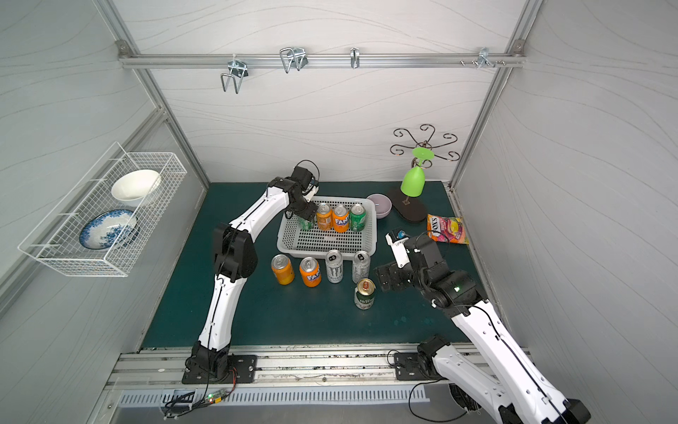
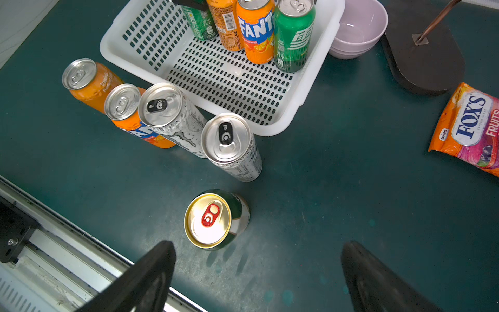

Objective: Take out the drinks from the basket
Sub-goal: Pick up the drink from the basket.

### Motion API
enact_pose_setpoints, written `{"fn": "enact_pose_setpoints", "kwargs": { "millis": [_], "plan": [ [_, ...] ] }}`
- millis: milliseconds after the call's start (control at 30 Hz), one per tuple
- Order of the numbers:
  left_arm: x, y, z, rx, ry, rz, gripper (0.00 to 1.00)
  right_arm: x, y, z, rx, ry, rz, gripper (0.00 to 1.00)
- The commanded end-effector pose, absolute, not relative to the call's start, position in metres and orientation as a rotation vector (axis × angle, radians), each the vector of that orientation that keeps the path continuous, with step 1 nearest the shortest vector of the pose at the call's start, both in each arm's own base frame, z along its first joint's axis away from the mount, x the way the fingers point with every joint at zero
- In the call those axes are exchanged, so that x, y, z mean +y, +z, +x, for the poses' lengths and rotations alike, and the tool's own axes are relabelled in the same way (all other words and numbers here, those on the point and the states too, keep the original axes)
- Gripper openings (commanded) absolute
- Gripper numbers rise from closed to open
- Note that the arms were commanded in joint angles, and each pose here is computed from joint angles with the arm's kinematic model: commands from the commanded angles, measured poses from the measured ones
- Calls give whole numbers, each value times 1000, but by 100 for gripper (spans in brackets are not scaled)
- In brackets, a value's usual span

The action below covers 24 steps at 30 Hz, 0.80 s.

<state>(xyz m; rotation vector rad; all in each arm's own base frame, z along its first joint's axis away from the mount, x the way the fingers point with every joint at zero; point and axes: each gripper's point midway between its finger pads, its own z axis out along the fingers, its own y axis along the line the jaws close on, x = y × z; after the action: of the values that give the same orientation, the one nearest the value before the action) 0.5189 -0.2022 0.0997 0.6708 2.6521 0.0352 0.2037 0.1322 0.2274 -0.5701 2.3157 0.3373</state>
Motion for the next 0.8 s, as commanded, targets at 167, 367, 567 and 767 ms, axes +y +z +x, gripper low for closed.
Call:
{"fn": "enact_pose_setpoints", "kwargs": {
  "millis": [167,367,567,767],
  "plan": [
    [-204,144,524,2543,-1,628,64,131,227,209,2309,329,-557,99],
    [-197,191,504,2481,-29,581,61,137,226,213,2310,360,-562,99],
    [-184,229,478,2442,-35,517,60,145,224,221,2305,379,-557,99],
    [-171,267,442,2404,-74,439,59,153,227,233,2291,399,-552,99]
  ]
}}
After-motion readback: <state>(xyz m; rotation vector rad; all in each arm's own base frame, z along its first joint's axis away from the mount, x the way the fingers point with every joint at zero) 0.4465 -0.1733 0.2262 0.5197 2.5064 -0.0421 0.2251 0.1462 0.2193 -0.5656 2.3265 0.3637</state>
